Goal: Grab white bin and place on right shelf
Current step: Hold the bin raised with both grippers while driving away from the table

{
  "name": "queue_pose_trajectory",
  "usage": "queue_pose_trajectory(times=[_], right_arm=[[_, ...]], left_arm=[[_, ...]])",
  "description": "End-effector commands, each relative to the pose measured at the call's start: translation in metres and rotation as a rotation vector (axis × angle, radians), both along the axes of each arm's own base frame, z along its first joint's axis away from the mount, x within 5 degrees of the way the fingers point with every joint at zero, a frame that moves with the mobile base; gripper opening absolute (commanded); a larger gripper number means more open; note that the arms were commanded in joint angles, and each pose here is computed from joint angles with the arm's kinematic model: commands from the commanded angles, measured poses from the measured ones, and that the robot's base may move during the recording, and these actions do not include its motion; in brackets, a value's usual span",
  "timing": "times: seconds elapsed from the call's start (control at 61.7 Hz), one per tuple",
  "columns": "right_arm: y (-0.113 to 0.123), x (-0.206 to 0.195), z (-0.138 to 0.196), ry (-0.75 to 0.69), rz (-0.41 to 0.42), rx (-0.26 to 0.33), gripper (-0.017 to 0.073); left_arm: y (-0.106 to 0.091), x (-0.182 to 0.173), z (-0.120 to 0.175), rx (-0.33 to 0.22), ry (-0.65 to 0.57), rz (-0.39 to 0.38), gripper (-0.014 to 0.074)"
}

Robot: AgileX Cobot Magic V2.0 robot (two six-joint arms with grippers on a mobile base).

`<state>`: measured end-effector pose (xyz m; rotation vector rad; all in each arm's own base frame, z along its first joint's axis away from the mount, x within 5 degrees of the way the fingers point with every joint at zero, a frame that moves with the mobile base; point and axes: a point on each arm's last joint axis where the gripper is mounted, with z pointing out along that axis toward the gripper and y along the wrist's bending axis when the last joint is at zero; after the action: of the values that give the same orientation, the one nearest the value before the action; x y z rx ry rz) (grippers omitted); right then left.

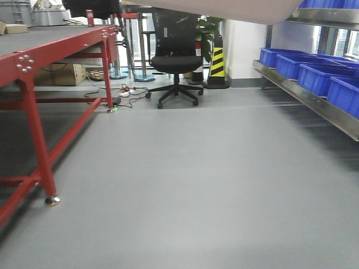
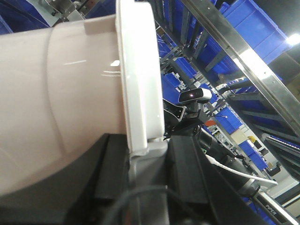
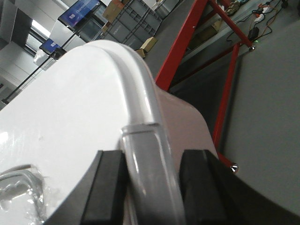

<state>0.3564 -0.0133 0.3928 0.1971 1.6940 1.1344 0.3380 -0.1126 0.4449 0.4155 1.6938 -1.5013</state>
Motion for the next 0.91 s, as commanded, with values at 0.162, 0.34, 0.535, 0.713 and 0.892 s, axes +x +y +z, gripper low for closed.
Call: queue_pose_trajectory(times=[0.162, 0.34, 0.535, 0.713, 0.892], right_arm=[[0.0342, -0.0313, 0.0390, -0.151, 0.278, 0.062, 0.0055], [0.0342, -0.0312, 0.0390, -0.150, 0.277, 0.062, 0.0055], [0.0342, -0.0312, 0.0390, -0.150, 0.277, 0.062, 0.0055], [0.0342, -0.0312, 0.0390, -0.150, 0.277, 0.062, 0.0055], [0.0341, -0.0311, 0.0390, -0.150, 0.275, 0.062, 0.0055]], left_arm=[[-0.0179, -0.0393, 0.0301, -0.074, -0.091, -0.232, -0.0117], [-0.0179, -0.0395, 0.0301, -0.073, -0.092, -0.234, -0.0117], [-0.0179, -0.0395, 0.0301, -0.073, -0.092, -0.234, -0.0117], [-0.0179, -0.0395, 0.0301, -0.073, -0.092, -0.234, -0.0117], [-0.0179, -0.0395, 0.0301, -0.073, -0.092, -0.234, -0.0117]])
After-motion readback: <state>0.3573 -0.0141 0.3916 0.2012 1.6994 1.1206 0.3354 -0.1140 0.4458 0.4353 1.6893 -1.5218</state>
